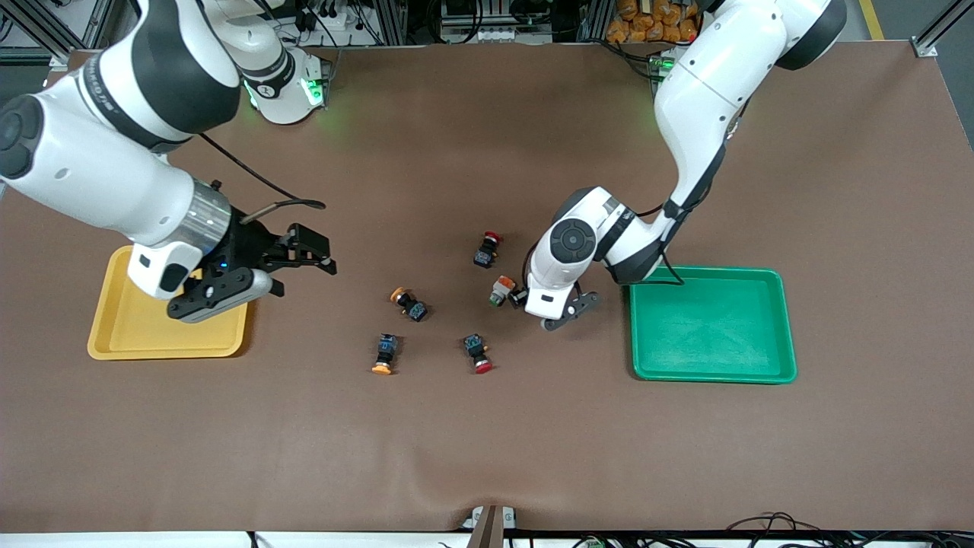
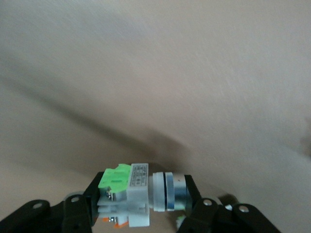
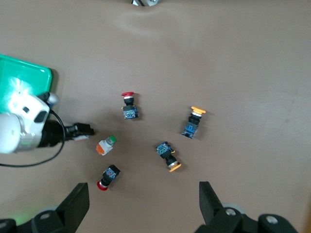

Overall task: Place green and yellow buttons in trays
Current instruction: 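Move the green button into the green tray while the right gripper advances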

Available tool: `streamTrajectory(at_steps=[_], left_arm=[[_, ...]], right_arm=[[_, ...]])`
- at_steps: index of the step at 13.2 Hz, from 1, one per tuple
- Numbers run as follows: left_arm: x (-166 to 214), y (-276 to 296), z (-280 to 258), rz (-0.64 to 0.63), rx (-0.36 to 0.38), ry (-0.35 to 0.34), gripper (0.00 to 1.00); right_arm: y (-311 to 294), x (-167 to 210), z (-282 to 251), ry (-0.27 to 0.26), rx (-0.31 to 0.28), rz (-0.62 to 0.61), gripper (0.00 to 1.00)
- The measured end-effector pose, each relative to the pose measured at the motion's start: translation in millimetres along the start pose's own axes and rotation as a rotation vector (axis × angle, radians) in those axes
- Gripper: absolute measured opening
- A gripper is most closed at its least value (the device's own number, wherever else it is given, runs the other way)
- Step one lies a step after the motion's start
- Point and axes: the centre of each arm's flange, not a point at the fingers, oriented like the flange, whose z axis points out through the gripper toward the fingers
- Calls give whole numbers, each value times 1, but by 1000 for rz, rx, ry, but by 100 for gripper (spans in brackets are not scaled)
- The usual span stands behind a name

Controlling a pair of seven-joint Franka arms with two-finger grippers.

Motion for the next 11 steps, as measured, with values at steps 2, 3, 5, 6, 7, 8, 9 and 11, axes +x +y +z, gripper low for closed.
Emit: streamTrajectory(at_steps=[2,3,5,6,7,8,9,11], left_arm=[[34,-14,-50,10,16,31,67],[51,-26,-79,29,30,46,67],[92,-62,-129,82,74,58,67],[116,-86,-142,96,102,49,67],[140,-110,-146,95,125,33,67],[163,-134,-143,81,139,16,67],[185,-158,-133,59,155,2,67],[222,-200,-105,31,218,7,67]], right_arm=[[-2,-1,18,-37,0,-3,100],[1,1,39,-65,-2,1,100],[10,9,96,-110,-8,11,100],[12,12,125,-127,-20,7,100],[12,15,151,-132,-46,-10,100],[11,17,173,-128,-72,-28,100],[11,18,192,-128,-85,-39,100],[12,16,225,-148,-94,-46,100]])
